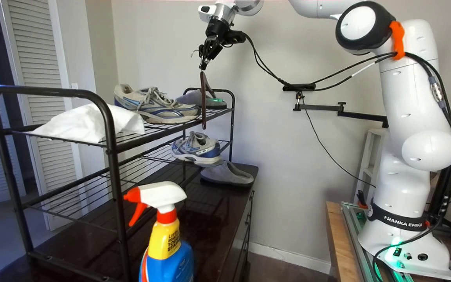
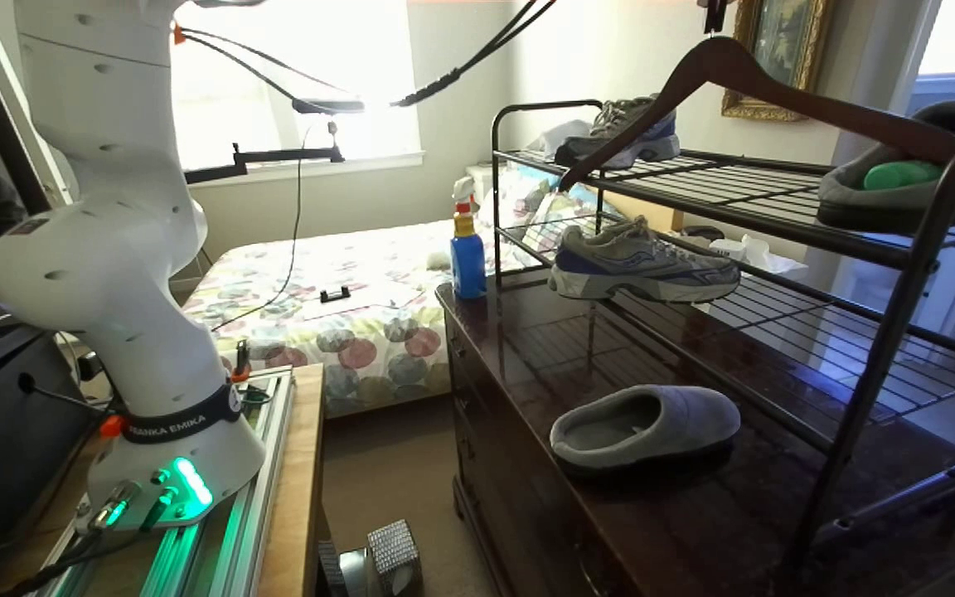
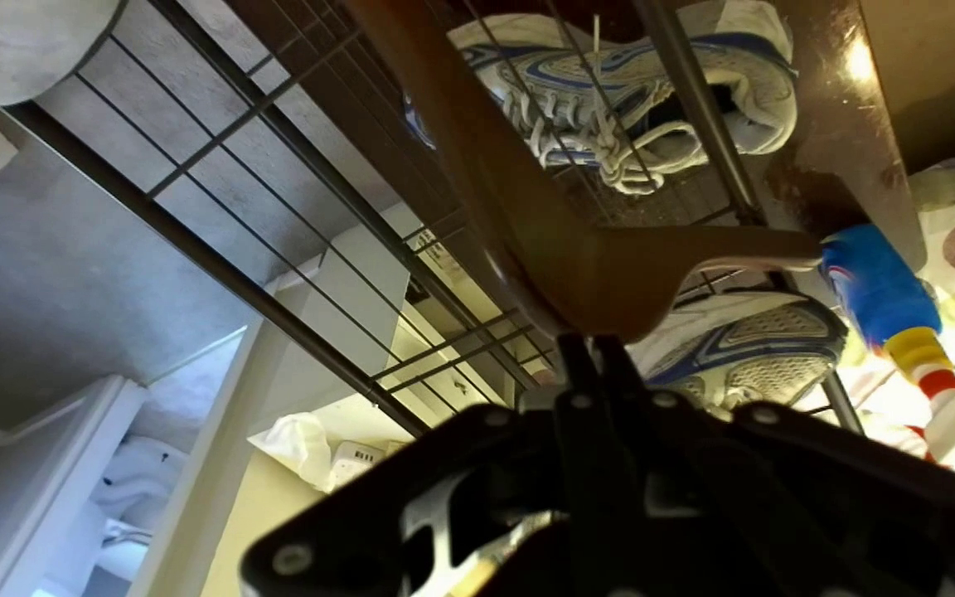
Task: Put the brown hanger on the topmost shelf.
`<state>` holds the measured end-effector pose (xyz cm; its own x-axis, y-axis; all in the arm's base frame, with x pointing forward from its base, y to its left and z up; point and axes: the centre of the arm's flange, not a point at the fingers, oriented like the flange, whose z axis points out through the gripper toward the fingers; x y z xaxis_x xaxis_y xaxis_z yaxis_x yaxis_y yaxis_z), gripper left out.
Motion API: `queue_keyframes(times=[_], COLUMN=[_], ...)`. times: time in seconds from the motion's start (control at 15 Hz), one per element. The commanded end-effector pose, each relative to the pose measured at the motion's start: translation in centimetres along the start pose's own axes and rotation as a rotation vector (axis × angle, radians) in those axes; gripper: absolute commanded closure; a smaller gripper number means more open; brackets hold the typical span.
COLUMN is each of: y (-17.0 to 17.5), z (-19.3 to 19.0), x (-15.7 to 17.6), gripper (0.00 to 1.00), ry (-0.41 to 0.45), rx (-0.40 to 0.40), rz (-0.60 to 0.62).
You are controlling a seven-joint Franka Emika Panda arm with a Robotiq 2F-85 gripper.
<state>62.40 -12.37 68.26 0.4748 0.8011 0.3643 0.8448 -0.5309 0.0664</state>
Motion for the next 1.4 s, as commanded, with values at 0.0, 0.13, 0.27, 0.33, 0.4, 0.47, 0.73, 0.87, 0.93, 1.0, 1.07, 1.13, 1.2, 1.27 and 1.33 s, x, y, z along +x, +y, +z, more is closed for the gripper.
queue_keyframes(times=[0.0,0.13,0.27,0.33,0.4,0.47,0.73,0.87,0.93,1.0,1.07,1.13,1.2,1.27,1.33], y=[3.6,4.2,5.0,5.3,5.8,6.3,8.1,8.5,8.7,8.7,8.7,8.5,8.3,7.9,7.5], z=[-0.1,0.6,1.1,1.3,1.6,1.9,3.5,4.1,4.3,4.3,4.1,3.6,2.8,1.4,0.2], x=[3.5,4.9,6.2,6.7,7.3,7.9,9.8,10.5,10.5,10.5,10.3,10.0,9.7,9.1,8.7], gripper=[0.99,0.99,0.99,0.99,0.99,0.99,0.99,0.99,0.70,0.69,0.62,0.56,0.49,0.42,0.34], ry=[-0.064,-0.065,-0.058,-0.052,-0.043,-0.037,-0.018,-0.018,-0.025,-0.025,-0.022,-0.015,-0.008,0.011,0.021], rx=[-0.046,-0.079,-0.112,-0.127,-0.147,-0.167,-0.245,-0.280,-0.295,-0.309,-0.327,-0.353,-0.381,-0.405,-0.427], rz=[0.026,0.057,0.112,0.138,0.177,0.214,0.342,0.385,0.402,0.418,0.430,0.438,0.440,0.441,0.435])
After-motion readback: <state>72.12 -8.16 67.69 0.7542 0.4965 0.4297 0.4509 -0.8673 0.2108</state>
